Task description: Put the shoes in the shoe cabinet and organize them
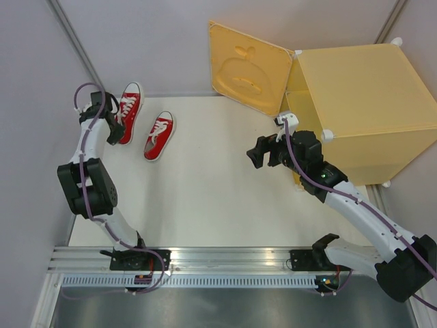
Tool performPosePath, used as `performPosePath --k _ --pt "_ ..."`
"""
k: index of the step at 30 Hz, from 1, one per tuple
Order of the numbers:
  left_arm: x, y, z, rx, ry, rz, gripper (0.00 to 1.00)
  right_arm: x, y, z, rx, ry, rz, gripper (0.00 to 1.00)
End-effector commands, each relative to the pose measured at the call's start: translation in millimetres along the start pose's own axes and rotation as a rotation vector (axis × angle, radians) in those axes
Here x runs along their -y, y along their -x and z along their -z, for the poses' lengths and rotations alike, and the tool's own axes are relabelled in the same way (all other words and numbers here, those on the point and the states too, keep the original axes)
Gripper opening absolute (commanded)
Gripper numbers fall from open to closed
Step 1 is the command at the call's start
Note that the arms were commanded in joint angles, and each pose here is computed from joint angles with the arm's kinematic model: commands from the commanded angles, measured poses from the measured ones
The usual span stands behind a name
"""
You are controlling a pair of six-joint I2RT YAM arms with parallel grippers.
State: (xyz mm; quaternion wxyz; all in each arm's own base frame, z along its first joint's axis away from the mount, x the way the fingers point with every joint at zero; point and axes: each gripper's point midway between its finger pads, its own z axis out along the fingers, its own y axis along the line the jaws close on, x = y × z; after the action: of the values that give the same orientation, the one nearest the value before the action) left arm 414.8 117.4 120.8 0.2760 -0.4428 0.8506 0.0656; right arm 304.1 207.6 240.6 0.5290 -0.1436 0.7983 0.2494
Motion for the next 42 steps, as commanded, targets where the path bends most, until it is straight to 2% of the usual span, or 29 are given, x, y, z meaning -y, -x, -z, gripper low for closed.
performPosePath --k 1,5,9,17,18,20,21,26,30,36,37,38,40,41,42 --pt "46.9 23.4 60.7 0.123 -0.198 0.036 0.02 -8.3 16.5 5.5 0.038 0.027 0.008 0.96" --pt "81.5 -5.4 92.7 0.138 -0.278 -0.099 0.02 -10.6 19.0 10.3 0.03 0.033 0.009 0.95" --pt "125.7 -65.0 125.8 0.115 -0.372 -0.285 0.02 -13.4 25.6 14.4 0.038 0.038 0.007 0.95" --pt "179.7 -176.3 153.9 0.02 -0.495 -0.564 0.02 -11.9 21.9 19.4 0.01 0.025 0.003 0.94" --pt "187.1 -202.9 151.4 -0.007 -0.499 -0.622 0.02 -11.4 20.8 19.5 0.006 0.023 0.002 0.93" --pt "195.8 -223.7 151.2 -0.017 -0.504 -0.667 0.02 -9.9 16.8 20.4 -0.011 0.015 0.002 0.93" --pt "199.1 -246.0 147.2 -0.039 -0.497 -0.708 0.02 -9.0 15.8 20.6 -0.015 0.011 0.003 0.93" --pt "209.9 -299.7 134.4 -0.088 -0.483 -0.798 0.02 -5.5 8.5 24.3 -0.038 -0.005 0.005 0.93" --pt "209.0 -327.7 123.3 -0.127 -0.467 -0.85 0.04 -2.7 1.2 23.8 -0.061 -0.014 0.005 0.93" --pt "206.3 -329.4 135.2 -0.146 -0.496 -0.829 0.38 -1.3 -6.3 20.9 -0.082 -0.017 0.003 0.92" --pt "205.8 -329.4 137.6 -0.15 -0.504 -0.829 0.48 -1.2 -6.4 19.6 -0.082 -0.017 0.001 0.92" --pt "205.3 -328.3 140.8 -0.152 -0.512 -0.827 0.5 -1.5 -7.3 18.9 -0.086 -0.015 0.001 0.92" --pt "206.3 -322.4 153.2 -0.145 -0.543 -0.814 0.63 -2.6 -7.9 17.2 -0.092 -0.009 0.0 0.91" --pt "205.0 -320.7 156.8 -0.145 -0.551 -0.809 0.64 -3.1 -8.1 16.2 -0.094 -0.006 -0.002 0.91" --pt "205.1 -316.1 165.0 -0.139 -0.568 -0.796 0.71 -4.7 -6.7 16.1 -0.092 -0.001 -0.006 0.9"
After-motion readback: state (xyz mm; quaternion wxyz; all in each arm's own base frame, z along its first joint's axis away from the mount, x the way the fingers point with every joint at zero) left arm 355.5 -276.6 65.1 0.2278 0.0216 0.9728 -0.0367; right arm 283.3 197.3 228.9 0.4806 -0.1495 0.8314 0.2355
